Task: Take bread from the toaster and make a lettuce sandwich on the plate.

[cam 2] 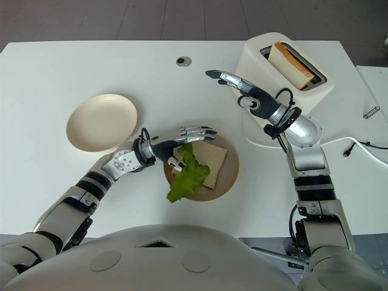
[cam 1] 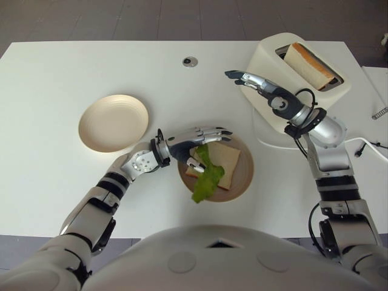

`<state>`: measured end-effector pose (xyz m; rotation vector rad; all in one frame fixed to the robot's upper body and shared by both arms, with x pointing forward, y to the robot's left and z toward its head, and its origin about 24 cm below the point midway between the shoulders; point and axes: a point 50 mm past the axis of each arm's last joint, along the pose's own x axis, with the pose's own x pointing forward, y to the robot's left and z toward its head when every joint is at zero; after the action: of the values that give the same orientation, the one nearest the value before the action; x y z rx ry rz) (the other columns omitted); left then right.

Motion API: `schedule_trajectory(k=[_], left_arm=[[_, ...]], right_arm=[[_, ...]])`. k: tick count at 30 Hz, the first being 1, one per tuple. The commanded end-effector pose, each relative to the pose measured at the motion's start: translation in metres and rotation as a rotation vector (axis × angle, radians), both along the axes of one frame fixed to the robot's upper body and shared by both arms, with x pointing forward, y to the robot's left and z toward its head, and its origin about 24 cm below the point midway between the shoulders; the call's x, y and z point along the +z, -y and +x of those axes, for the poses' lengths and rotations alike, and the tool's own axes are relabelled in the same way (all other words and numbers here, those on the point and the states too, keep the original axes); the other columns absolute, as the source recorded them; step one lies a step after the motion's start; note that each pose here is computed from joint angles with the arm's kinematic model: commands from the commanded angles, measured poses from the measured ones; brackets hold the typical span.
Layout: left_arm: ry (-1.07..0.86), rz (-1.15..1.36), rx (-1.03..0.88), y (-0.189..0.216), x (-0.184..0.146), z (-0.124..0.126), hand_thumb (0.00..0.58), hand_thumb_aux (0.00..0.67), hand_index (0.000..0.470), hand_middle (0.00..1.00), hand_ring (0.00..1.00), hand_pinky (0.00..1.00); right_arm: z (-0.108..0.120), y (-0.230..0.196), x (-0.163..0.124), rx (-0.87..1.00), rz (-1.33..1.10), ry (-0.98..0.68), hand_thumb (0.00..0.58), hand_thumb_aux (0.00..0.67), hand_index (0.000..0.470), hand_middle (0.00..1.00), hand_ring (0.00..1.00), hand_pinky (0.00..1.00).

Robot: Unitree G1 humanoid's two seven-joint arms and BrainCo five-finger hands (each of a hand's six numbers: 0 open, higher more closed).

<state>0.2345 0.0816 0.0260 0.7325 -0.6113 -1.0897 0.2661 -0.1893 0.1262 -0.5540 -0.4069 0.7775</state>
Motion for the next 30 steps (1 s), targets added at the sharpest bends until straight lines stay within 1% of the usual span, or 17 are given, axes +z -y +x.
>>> schedule_trajectory(k=[1, 4, 5, 6, 7, 8, 10, 12, 14, 16, 18, 20, 21, 22, 23, 24, 30], left_arm=[[0.006, 0.056, 0.047, -0.010, -0.003, 0.008, 0.000, 0.000, 0.000, 0.00, 0.00, 0.00], [0.008, 0.117, 0.093, -0.021, -0.008, 0.014, 0.000, 0.000, 0.000, 0.00, 0.00, 0.00], [0.007, 0.127, 0.110, -0.027, -0.009, 0.016, 0.023, 0.013, 0.009, 0.00, 0.00, 0.00], [0.010, 0.131, 0.129, -0.032, -0.008, 0.018, 0.096, 0.058, 0.041, 0.00, 0.00, 0.00], [0.017, 0.131, 0.153, -0.038, -0.006, 0.021, 0.209, 0.134, 0.094, 0.00, 0.00, 0.00], [0.024, 0.126, 0.177, -0.043, -0.003, 0.024, 0.237, 0.155, 0.109, 0.00, 0.00, 0.00], [0.033, 0.116, 0.209, -0.051, 0.000, 0.027, 0.462, 0.368, 0.258, 0.00, 0.00, 0.00], [0.037, 0.106, 0.217, -0.052, 0.001, 0.029, 0.524, 0.462, 0.324, 0.00, 0.00, 0.00], [0.040, 0.093, 0.213, -0.049, 0.001, 0.029, 0.528, 0.470, 0.330, 0.00, 0.00, 0.00], [0.053, 0.078, 0.225, -0.048, 0.003, 0.031, 0.508, 0.434, 0.304, 0.00, 0.00, 0.00], [0.078, 0.055, 0.268, -0.051, 0.009, 0.037, 0.415, 0.313, 0.219, 0.00, 0.00, 0.00], [0.100, 0.029, 0.298, -0.056, 0.015, 0.041, 0.377, 0.273, 0.192, 0.00, 0.00, 0.00], [0.102, 0.022, 0.301, -0.057, 0.016, 0.041, 0.325, 0.226, 0.159, 0.00, 0.00, 0.00], [0.100, 0.022, 0.299, -0.057, 0.015, 0.041, 0.255, 0.168, 0.118, 0.00, 0.00, 0.00], [0.095, 0.022, 0.291, -0.057, 0.015, 0.040, 0.100, 0.060, 0.042, 0.00, 0.00, 0.00], [0.088, 0.018, 0.276, -0.056, 0.014, 0.038, 0.000, 0.000, 0.000, 0.00, 0.00, 0.00], [0.007, -0.010, 0.142, -0.044, 0.009, 0.021, 0.000, 0.000, 0.000, 0.00, 0.00, 0.00]], right_arm=[[-0.001, 0.000, -0.001, 0.006, -0.021, -0.001, 0.000, 0.000, 0.000, 0.00, 0.00, 0.00], [-0.001, 0.000, -0.001, 0.007, -0.023, -0.001, 0.000, 0.000, 0.000, 0.00, 0.00, 0.00], [-0.001, 0.000, -0.001, 0.007, -0.023, -0.001, 0.000, 0.000, 0.000, 0.00, 0.00, 0.00], [-0.001, 0.000, -0.001, 0.007, -0.024, -0.001, 0.000, 0.000, 0.000, 0.00, 0.00, 0.00], [-0.001, 0.000, -0.001, 0.009, -0.025, -0.001, 0.000, 0.000, 0.000, 0.00, 0.00, 0.00], [-0.001, 0.000, -0.001, 0.011, -0.026, -0.001, 0.000, 0.000, 0.000, 0.00, 0.00, 0.00], [-0.001, 0.000, -0.001, 0.011, -0.027, -0.001, 0.000, 0.000, 0.000, 0.00, 0.00, 0.00], [-0.001, 0.001, 0.000, 0.010, -0.029, -0.002, 0.000, 0.000, 0.000, 0.00, 0.00, 0.00], [-0.001, 0.001, 0.000, 0.010, -0.031, -0.002, 0.000, 0.000, 0.000, 0.00, 0.00, 0.00], [-0.001, 0.001, 0.000, 0.011, -0.032, -0.002, 0.000, 0.000, 0.000, 0.00, 0.00, 0.00], [-0.001, 0.000, 0.000, 0.014, -0.032, -0.003, 0.000, 0.000, 0.000, 0.00, 0.00, 0.00], [0.000, 0.000, 0.000, 0.014, -0.033, -0.003, 0.000, 0.000, 0.000, 0.00, 0.00, 0.00], [0.000, 0.000, 0.000, 0.014, -0.033, -0.002, 0.000, 0.000, 0.000, 0.00, 0.00, 0.00], [0.000, 0.000, 0.000, 0.013, -0.033, -0.002, 0.000, 0.000, 0.000, 0.00, 0.00, 0.00], [0.000, 0.000, 0.000, 0.013, -0.034, -0.002, 0.000, 0.000, 0.000, 0.00, 0.00, 0.00], [0.000, 0.000, 0.000, 0.012, -0.034, -0.002, 0.000, 0.000, 0.000, 0.00, 0.00, 0.00], [0.001, 0.000, -0.001, 0.009, -0.037, -0.005, 0.000, 0.000, 0.000, 0.00, 0.00, 0.00]])
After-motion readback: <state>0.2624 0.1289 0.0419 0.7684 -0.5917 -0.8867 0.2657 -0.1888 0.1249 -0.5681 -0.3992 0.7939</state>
